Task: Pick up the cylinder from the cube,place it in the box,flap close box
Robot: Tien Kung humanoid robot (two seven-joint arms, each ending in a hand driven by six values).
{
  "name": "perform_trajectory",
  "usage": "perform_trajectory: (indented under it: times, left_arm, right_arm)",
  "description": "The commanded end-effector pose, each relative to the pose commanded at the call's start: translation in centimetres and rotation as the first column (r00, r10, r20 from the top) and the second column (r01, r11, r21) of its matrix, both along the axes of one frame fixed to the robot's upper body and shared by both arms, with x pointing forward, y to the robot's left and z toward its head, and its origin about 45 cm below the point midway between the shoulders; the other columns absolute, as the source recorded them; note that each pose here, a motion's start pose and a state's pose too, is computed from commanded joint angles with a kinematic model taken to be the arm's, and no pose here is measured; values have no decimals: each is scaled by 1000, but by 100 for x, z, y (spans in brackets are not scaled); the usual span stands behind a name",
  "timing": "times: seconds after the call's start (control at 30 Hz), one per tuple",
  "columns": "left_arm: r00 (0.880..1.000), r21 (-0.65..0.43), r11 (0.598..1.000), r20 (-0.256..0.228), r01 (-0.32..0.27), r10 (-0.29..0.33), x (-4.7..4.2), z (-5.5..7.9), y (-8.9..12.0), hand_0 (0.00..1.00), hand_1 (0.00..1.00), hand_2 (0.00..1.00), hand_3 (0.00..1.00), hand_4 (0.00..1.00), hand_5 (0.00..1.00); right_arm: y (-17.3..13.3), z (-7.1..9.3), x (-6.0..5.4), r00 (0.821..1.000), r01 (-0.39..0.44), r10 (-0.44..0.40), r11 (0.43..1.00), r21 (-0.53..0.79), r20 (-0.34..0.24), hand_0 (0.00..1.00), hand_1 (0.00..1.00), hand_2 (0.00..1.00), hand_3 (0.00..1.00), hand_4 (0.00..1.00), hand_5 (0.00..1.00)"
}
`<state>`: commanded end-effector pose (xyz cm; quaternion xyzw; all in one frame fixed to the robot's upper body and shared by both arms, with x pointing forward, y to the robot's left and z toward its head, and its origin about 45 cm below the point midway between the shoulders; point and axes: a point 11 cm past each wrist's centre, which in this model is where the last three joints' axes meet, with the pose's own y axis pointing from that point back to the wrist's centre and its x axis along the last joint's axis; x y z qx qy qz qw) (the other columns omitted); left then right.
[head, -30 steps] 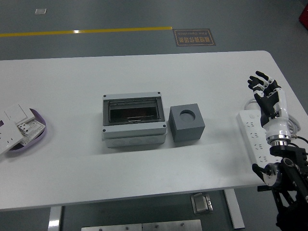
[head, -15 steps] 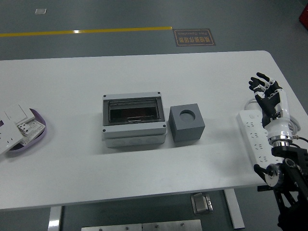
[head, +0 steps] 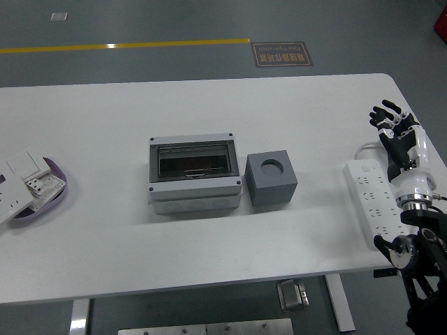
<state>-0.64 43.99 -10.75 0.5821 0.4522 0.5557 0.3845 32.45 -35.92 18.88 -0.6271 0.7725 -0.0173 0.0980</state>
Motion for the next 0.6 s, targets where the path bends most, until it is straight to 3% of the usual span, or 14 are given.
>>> perform_trajectory:
  times: [0.6]
  left_arm:
    - [1000, -3, 1000, 13, 9, -9, 97, -7, -30, 603, 583, 557, 598, 669, 268]
  right_arm:
    - [-21, 18, -10, 1000, 16, -16, 1000, 8, 22, 779, 677, 651, 671, 723, 252]
